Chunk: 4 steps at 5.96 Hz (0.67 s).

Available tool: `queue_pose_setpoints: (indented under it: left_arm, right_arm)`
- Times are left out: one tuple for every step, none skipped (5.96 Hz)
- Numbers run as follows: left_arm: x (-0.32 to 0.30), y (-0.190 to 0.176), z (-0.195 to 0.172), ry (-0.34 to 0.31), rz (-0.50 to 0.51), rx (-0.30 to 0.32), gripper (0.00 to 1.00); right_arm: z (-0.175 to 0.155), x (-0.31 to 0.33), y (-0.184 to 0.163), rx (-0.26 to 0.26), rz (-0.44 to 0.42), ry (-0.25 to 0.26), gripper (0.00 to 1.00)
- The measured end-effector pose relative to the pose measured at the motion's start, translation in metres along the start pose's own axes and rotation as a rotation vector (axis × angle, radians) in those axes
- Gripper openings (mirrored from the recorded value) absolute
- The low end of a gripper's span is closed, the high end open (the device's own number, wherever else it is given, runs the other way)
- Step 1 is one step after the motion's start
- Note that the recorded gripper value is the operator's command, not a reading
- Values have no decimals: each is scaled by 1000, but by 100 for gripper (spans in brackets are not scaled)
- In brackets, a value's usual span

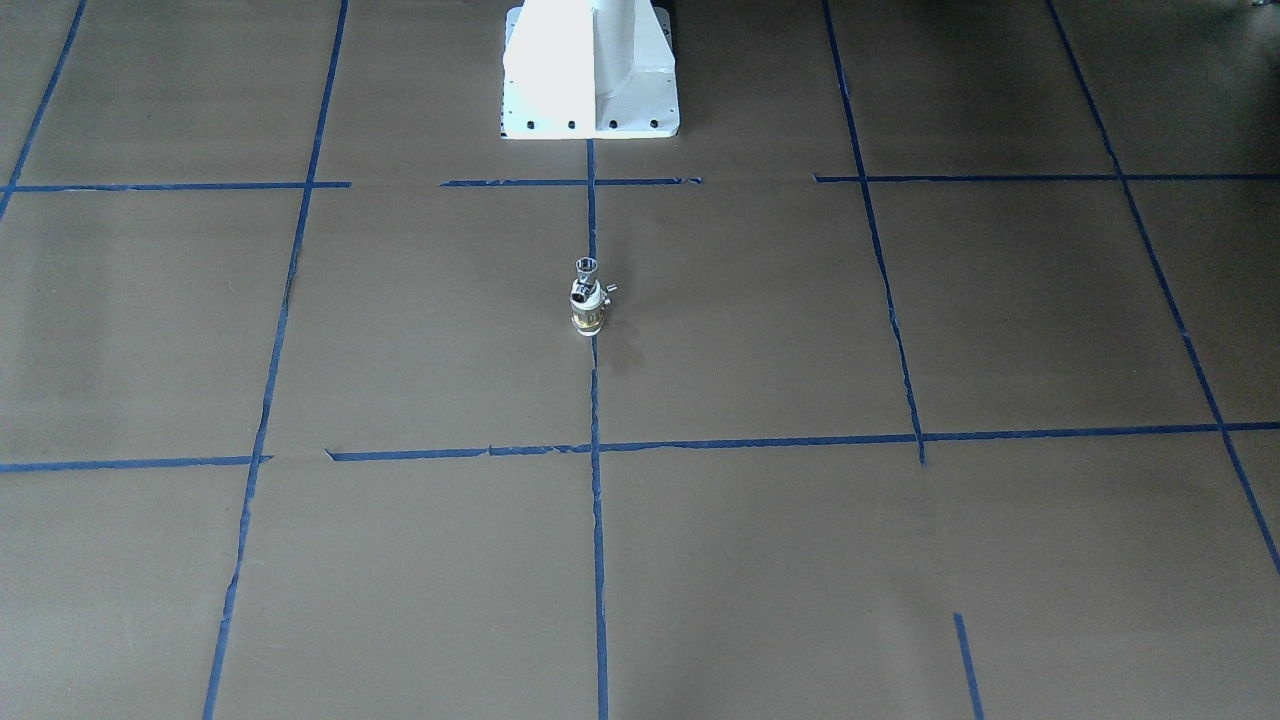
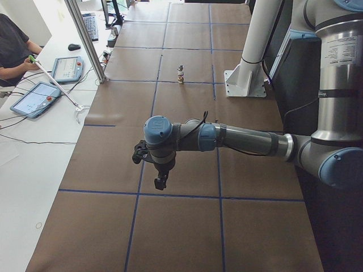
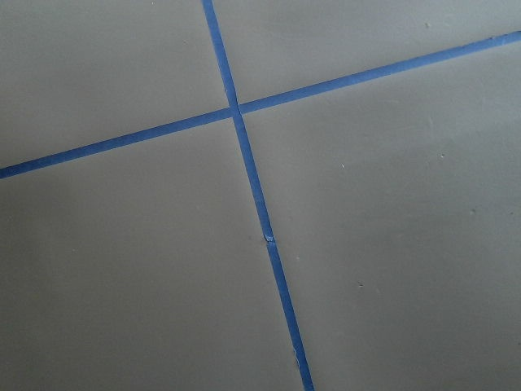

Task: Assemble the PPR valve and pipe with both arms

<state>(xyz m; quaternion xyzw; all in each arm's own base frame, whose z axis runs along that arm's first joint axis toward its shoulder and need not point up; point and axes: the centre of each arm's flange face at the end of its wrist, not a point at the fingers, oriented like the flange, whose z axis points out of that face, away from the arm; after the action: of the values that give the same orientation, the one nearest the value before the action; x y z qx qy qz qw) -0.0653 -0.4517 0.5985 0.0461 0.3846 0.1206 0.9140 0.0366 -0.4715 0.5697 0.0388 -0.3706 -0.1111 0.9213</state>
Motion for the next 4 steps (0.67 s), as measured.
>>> queue_pose_setpoints:
  left_arm:
    - [1, 0, 0, 9, 0, 3, 100]
    - [3, -1, 0, 30, -1, 9, 100]
    - [5, -2, -1, 48, -2, 14, 100]
    - [6, -3, -1, 54, -2, 16, 100]
  right_arm:
    - [0, 0, 0, -7, -6, 16, 100]
    - [2, -2, -1, -18, -21, 45, 100]
    - [5, -5, -2, -29, -50, 75, 100]
    - [7, -5, -2, -38, -81, 93, 100]
